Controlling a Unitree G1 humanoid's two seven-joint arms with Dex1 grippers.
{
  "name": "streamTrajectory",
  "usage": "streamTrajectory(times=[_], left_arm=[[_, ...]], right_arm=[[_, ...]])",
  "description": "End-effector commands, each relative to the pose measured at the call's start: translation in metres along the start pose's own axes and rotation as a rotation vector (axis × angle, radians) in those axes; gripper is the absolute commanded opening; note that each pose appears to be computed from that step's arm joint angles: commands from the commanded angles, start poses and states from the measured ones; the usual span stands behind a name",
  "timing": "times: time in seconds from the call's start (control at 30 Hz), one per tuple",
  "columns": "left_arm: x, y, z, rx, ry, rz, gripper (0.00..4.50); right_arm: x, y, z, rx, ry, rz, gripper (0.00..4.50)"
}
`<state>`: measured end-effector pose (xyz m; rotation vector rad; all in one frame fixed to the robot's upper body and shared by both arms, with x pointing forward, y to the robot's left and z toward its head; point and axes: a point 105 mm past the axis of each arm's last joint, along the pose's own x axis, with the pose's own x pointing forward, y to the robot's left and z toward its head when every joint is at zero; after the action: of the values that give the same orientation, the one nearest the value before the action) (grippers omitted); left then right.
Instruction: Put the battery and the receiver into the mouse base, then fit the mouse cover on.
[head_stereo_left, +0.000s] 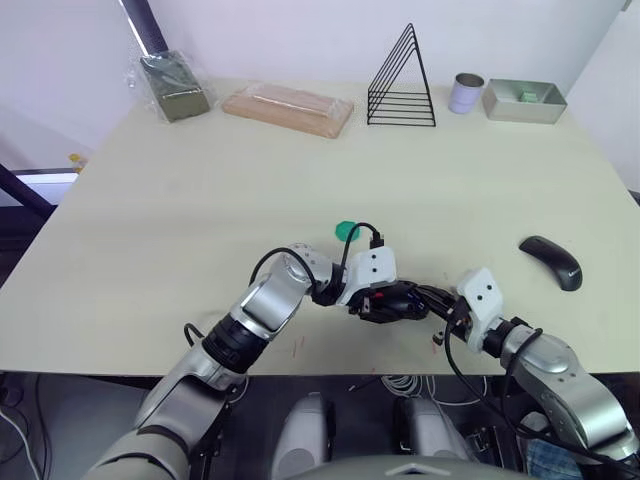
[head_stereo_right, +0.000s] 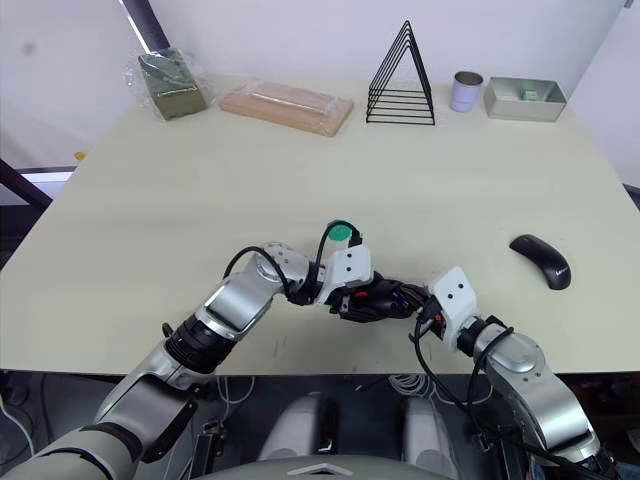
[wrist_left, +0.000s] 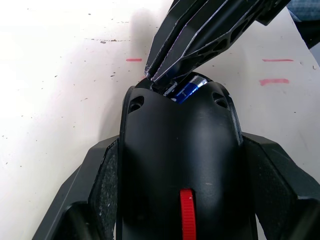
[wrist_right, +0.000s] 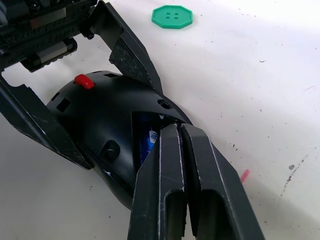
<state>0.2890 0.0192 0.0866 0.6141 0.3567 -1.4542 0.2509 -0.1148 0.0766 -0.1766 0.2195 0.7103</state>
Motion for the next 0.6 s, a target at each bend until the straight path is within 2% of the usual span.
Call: streamTrajectory(times=[0.03,0.13,0.23,0.27,0.33,0.43,0.5,0.53,0.6], left_arm=[[-0.002,0.003,0.003,0.018,0.002,0.012,2.89],[-0.002,0.004,0.005,0.02,-0.008,0.016,2.89],[-0.002,0.005,0.006,0.025,-0.012,0.019,2.89],[-0.002,0.006,0.007,0.027,-0.014,0.02,2.89],[-0.003,0.006,0.007,0.026,-0.016,0.019,2.89],[-0.003,0.006,0.008,0.026,-0.023,0.02,2.89],[-0.003,0.007,0.01,0.027,-0.033,0.021,2.89],[-0.003,0.007,0.011,0.027,-0.035,0.021,2.89],[-0.003,0.006,0.011,0.025,-0.037,0.018,2.89]], right_arm=[[-0.011,-0.014,0.005,0.044,-0.014,-0.042,0.12],[-0.035,-0.014,0.038,0.019,-0.099,0.013,0.12],[-0.056,-0.022,0.042,-0.003,-0.071,0.039,0.12],[-0.065,-0.028,0.043,-0.008,-0.064,0.032,0.34],[-0.08,-0.034,0.044,-0.042,-0.036,0.039,1.01],[-0.098,-0.033,0.044,-0.083,0.008,0.088,2.54],[-0.109,-0.03,0.044,-0.102,0.033,0.13,2.98],[-0.113,-0.029,0.044,-0.111,0.04,0.145,3.39],[-0.118,-0.026,0.043,-0.127,0.055,0.168,4.48]])
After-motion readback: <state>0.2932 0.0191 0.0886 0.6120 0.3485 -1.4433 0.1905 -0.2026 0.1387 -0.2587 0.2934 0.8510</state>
